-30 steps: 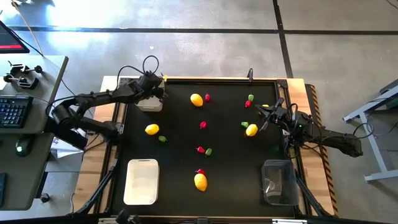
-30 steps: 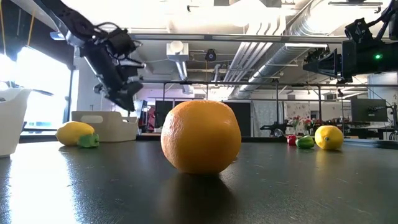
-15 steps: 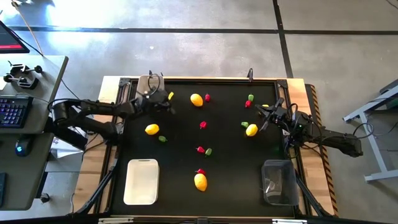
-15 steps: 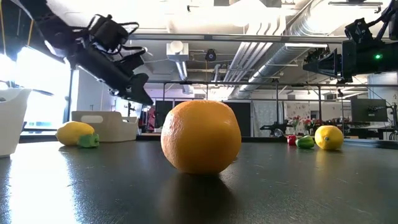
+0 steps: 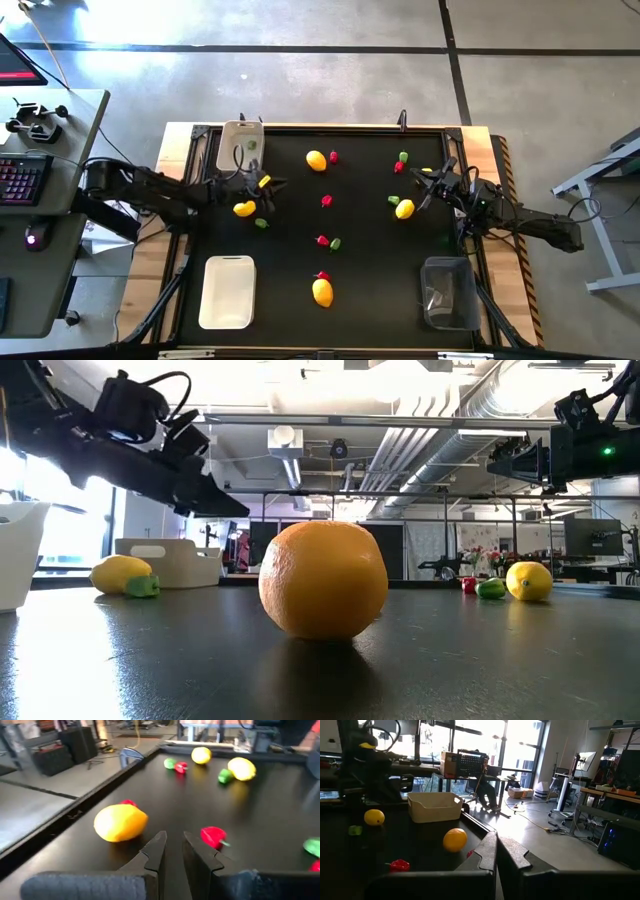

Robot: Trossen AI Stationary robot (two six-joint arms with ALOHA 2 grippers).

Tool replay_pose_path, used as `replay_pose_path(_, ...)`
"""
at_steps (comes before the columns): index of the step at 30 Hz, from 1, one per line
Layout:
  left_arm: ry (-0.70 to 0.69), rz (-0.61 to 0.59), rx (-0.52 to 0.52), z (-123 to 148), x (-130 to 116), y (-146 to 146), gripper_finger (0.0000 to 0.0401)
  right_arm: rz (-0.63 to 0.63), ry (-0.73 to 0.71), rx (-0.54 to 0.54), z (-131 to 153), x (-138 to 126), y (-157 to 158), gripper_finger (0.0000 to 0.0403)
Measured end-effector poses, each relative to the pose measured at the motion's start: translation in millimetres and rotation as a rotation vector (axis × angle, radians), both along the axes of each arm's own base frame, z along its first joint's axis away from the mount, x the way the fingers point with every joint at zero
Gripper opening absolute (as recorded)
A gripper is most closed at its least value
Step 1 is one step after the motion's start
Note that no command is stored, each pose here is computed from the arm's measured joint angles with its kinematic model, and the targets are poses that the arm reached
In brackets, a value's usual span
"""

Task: Sort produce into baskets
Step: Put the yellow lemon into the white bin

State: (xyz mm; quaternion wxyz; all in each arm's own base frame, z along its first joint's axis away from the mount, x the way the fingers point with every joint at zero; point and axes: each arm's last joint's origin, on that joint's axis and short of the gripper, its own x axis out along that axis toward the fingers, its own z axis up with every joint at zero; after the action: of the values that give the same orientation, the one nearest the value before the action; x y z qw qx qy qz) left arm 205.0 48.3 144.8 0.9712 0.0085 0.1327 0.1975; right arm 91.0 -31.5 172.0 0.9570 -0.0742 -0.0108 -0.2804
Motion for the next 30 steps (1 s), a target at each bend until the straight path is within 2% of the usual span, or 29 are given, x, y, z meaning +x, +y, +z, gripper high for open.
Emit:
replay_pose_path(6,0.027,-0.05,-0.01,-8,-4,-12,0.0046,-0.006,-0.009,0.014,0,0,0,0.0)
replay_pose_path(16,0.047,-0.066,0.007,-10,-5,-14,0.0046,0.045,-0.158,0.245,1,0,1,0.0)
replay_pose_path(25,0.05,-0.082,0.069,-8,-5,-14,0.0046,0.023,-0.174,0.247,1,0,0,0.0001)
replay_pose_path(30,0.051,-0.08,0.062,-8,-5,-14,0.0046,-0.022,-0.157,0.245,1,-1,-1,0.0029)
